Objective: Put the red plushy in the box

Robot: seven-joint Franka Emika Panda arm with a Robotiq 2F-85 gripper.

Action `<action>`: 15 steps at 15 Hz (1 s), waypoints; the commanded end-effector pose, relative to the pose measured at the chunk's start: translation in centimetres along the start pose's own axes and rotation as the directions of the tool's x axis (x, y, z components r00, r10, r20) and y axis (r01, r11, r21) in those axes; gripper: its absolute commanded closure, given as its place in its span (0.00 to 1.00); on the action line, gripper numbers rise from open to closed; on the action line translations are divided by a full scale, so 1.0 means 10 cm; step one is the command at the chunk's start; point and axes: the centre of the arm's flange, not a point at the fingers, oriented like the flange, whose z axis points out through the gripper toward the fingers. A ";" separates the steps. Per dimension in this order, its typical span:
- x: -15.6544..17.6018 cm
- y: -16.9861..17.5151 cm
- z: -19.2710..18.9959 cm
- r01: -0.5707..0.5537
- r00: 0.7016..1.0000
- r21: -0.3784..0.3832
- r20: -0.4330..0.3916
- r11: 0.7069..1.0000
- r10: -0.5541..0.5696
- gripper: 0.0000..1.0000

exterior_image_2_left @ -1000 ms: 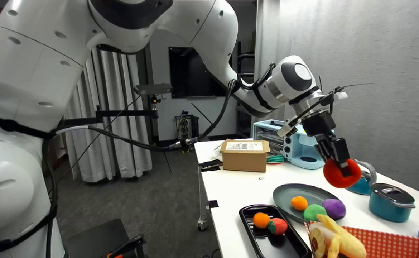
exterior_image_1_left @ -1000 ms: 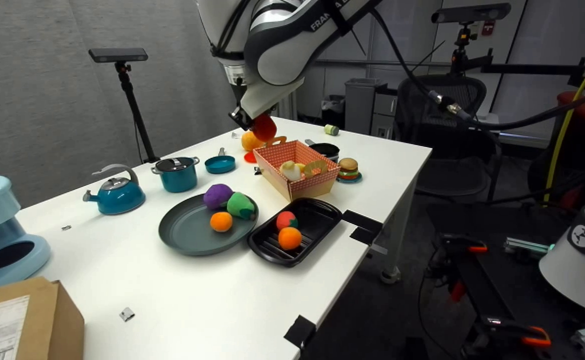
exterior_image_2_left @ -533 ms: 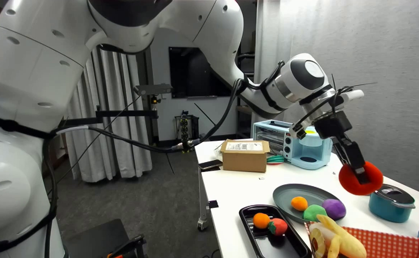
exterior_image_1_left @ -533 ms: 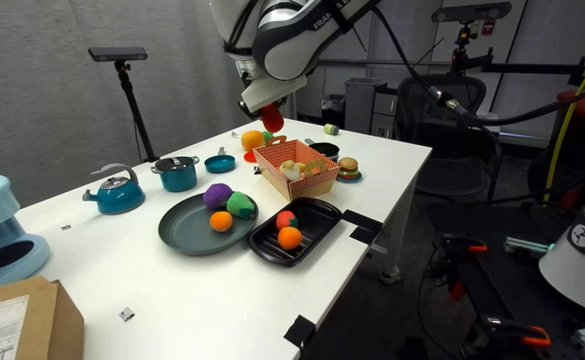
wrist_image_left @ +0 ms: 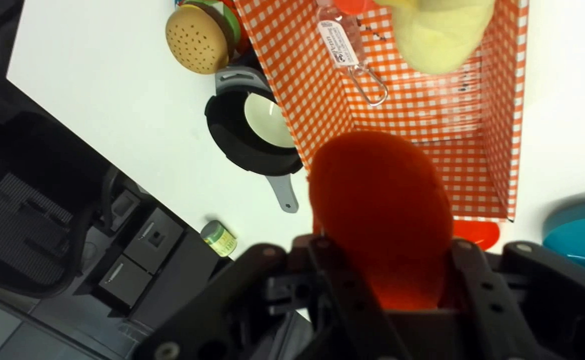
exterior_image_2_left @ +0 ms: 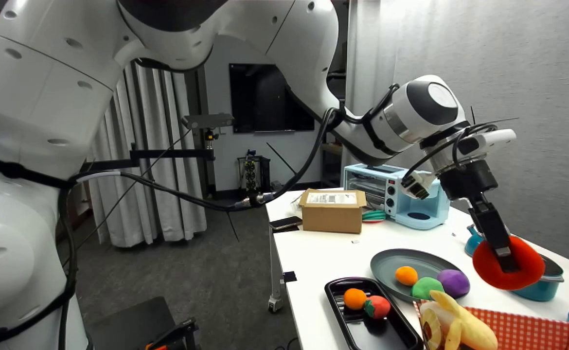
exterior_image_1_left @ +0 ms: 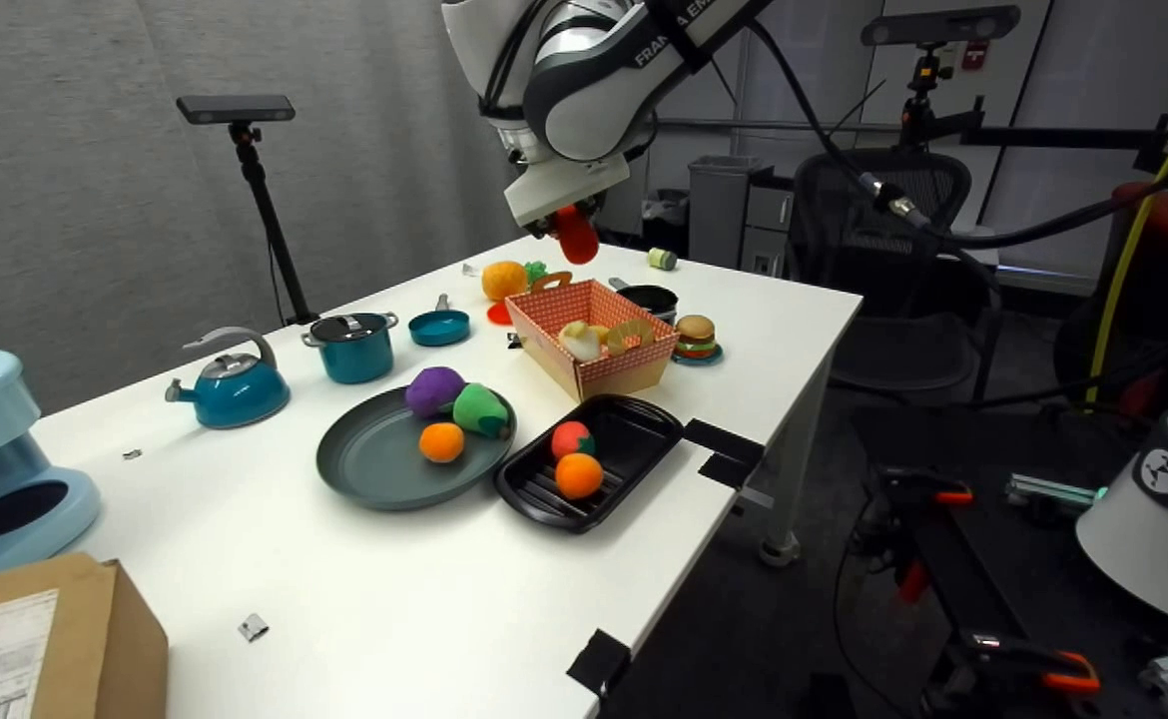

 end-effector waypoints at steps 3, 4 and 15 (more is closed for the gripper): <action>-0.18 0.12 0.02 -0.022 0.997 -0.028 0.076 0.999 0.024 0.38; -0.23 0.12 0.00 -0.017 0.996 -0.029 0.084 0.999 0.019 0.32; -0.45 0.12 0.02 0.033 0.990 -0.015 0.139 0.999 -0.030 0.00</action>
